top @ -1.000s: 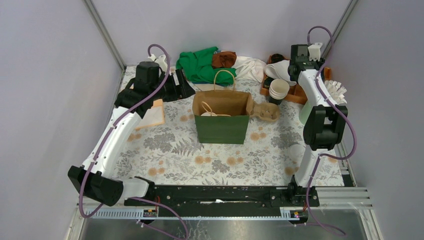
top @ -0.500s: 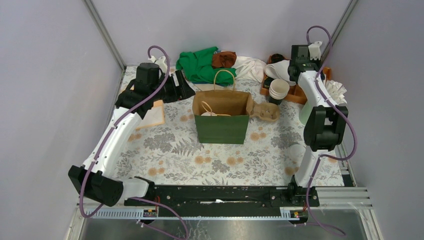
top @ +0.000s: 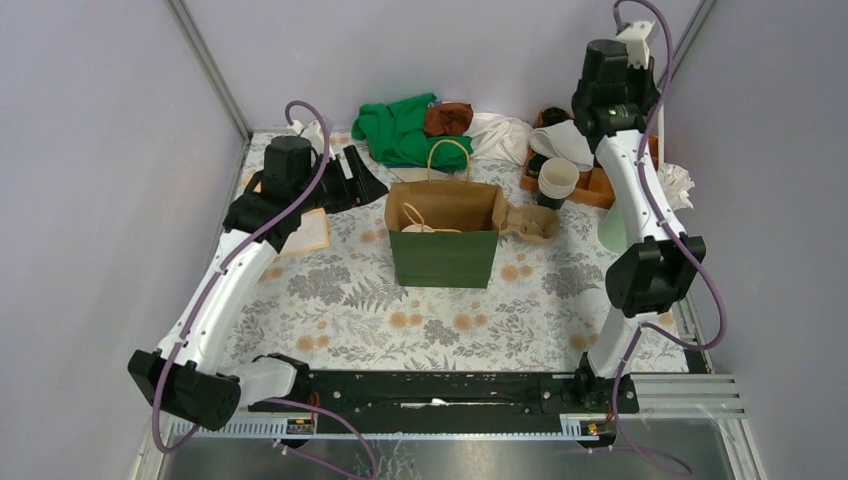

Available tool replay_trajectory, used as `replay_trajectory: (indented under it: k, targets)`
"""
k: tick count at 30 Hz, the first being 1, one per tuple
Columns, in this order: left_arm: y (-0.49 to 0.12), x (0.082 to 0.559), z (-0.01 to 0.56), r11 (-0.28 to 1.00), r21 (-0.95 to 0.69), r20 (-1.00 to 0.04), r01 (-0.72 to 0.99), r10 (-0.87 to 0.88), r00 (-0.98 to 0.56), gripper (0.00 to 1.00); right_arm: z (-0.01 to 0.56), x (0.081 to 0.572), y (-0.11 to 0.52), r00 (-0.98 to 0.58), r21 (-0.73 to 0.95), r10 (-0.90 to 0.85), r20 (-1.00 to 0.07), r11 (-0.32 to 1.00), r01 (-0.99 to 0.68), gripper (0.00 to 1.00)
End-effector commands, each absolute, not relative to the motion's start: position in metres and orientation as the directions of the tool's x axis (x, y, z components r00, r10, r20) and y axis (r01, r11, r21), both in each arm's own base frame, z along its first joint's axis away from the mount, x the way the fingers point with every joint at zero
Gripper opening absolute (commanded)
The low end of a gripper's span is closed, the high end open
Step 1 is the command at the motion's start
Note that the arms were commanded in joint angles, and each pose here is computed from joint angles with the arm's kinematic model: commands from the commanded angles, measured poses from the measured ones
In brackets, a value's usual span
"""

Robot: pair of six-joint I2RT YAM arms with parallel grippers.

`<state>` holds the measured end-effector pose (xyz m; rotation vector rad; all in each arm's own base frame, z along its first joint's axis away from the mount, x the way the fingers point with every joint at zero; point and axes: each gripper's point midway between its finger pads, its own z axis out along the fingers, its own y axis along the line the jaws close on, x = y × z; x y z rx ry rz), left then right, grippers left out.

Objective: Pack the takeout coffee
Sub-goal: Pick up the straw from the storage cup, then place the straw in the takeout bag.

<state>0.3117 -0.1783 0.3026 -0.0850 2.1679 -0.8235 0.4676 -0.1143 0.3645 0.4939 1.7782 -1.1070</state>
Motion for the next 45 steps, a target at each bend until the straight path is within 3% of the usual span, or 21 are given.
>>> replay_trajectory:
  k: [1,10,19,25,31,36,45]
  targets:
    - [-0.179,0.311,0.328,0.749,-0.619,-0.687,0.235,-0.372,-0.624,0.74,0.456,0.44,-0.082,-0.294,-0.349,-0.187,-0.937,0.521,0.779,0.0]
    - [-0.18,0.305,0.324,0.734,-0.642,-0.665,0.222,-0.388,-0.638,0.74,0.494,0.413,-0.002,-0.184,-0.214,-0.126,-0.975,0.76,0.614,0.0]
    - [-0.181,0.311,0.335,0.74,-0.63,-0.678,0.233,-0.378,-0.631,0.74,0.532,0.359,0.088,-0.058,0.008,0.017,-0.998,0.989,0.147,0.0]
    - [-0.187,0.317,0.349,0.719,-0.652,-0.668,0.241,-0.394,-0.632,0.73,0.538,0.294,0.113,-0.071,0.187,0.177,-0.982,0.968,-0.169,0.0]
    - [-0.191,0.323,0.355,0.711,-0.661,-0.659,0.24,-0.397,-0.639,0.73,0.532,0.25,0.151,-0.156,0.293,0.249,-0.956,0.852,-0.433,0.0]
    - [-0.19,0.326,0.359,0.719,-0.657,-0.656,0.228,-0.395,-0.643,0.73,0.51,0.25,0.17,-0.214,0.304,0.225,-0.951,0.814,-0.495,0.0]
    - [-0.181,0.332,0.369,0.757,-0.612,-0.702,0.23,-0.385,-0.599,0.73,0.471,0.278,0.182,-0.162,0.18,0.11,-0.981,0.833,-0.524,0.0]
